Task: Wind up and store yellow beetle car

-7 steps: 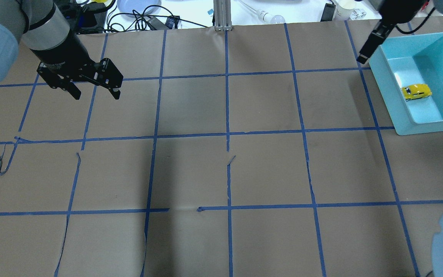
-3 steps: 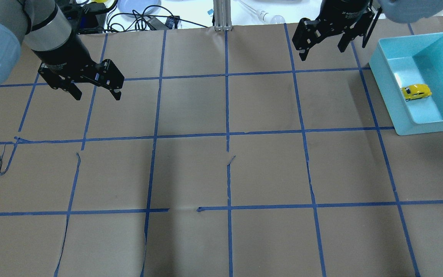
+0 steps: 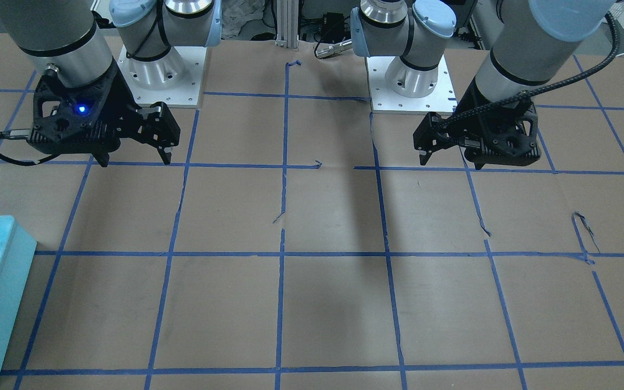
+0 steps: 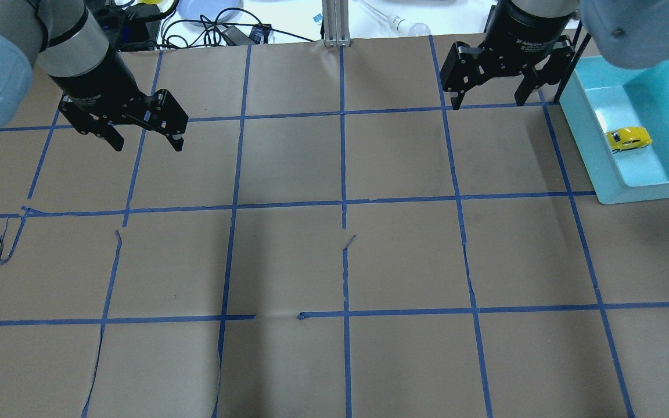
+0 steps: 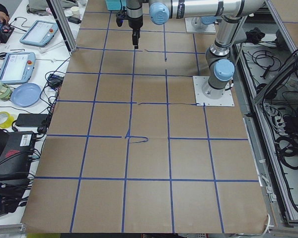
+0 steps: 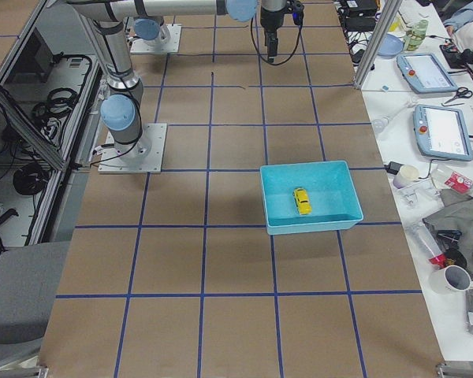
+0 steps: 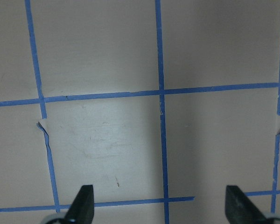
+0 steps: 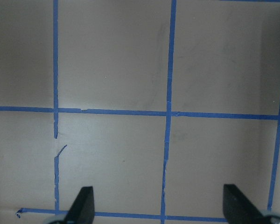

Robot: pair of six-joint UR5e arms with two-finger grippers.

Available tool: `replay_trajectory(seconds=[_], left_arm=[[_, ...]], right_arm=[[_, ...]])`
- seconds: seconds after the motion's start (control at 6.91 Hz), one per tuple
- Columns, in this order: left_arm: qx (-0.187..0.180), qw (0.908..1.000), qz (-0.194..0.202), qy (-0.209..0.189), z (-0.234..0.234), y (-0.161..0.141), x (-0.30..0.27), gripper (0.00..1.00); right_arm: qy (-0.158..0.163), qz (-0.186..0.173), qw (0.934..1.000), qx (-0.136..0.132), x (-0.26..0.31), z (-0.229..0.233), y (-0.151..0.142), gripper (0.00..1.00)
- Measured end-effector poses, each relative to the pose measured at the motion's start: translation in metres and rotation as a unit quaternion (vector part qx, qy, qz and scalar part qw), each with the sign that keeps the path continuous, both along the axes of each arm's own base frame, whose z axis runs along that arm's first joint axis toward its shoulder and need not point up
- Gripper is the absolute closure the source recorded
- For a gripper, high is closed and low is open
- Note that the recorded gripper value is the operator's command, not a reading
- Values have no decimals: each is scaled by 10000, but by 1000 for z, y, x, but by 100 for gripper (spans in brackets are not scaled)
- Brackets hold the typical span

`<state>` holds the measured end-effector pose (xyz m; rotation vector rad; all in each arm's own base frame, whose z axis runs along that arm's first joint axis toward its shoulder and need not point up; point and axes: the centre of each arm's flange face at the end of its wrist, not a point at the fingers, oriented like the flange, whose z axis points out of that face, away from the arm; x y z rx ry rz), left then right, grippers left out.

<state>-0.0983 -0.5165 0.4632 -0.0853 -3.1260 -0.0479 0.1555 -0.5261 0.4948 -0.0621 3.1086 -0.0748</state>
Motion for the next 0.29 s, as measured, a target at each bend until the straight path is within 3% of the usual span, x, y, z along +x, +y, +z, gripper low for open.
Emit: replay_trajectory(seconds=[0.29], left_arm=[[-2,10000,-4,1,0,0,0,0]], right_arm=[[26,-13,9999,-126,-1,-1,5,0]])
